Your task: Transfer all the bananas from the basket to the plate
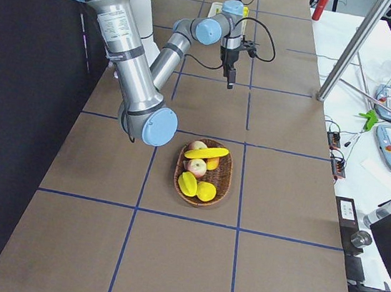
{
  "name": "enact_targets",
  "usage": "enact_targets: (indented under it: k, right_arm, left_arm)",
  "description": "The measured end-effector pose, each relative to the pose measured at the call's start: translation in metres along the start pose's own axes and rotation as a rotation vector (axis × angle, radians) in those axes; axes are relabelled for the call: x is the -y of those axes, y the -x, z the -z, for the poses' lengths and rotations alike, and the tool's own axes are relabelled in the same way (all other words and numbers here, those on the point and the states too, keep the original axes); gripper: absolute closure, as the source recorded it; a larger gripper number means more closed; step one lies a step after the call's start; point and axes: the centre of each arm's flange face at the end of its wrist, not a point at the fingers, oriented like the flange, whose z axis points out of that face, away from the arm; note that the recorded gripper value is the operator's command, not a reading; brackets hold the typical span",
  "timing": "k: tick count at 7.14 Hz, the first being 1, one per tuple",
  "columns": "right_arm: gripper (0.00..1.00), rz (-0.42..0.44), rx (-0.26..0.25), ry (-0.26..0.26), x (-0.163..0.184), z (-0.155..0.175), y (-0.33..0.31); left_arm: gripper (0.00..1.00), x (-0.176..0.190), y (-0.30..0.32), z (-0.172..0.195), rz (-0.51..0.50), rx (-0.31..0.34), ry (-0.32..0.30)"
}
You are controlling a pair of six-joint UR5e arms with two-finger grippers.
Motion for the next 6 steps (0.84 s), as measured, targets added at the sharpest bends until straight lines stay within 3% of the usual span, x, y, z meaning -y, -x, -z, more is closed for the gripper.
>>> enact_targets:
  k: [3, 6]
  right_arm:
    - [0.0, 0.052, 0.005, -0.013, -0.032, -0.033, -0.067]
    - [0.02, 0.092, 0.051, -0.039, -0.119, -0.085, -0.171]
  left_arm:
    - [0.0, 0.014, 0.0, 0.032, -0.011, -0.076, 0.026]
    - [0.0, 0.016, -0.007, 0.039, -0.013, -0.095, 0.024]
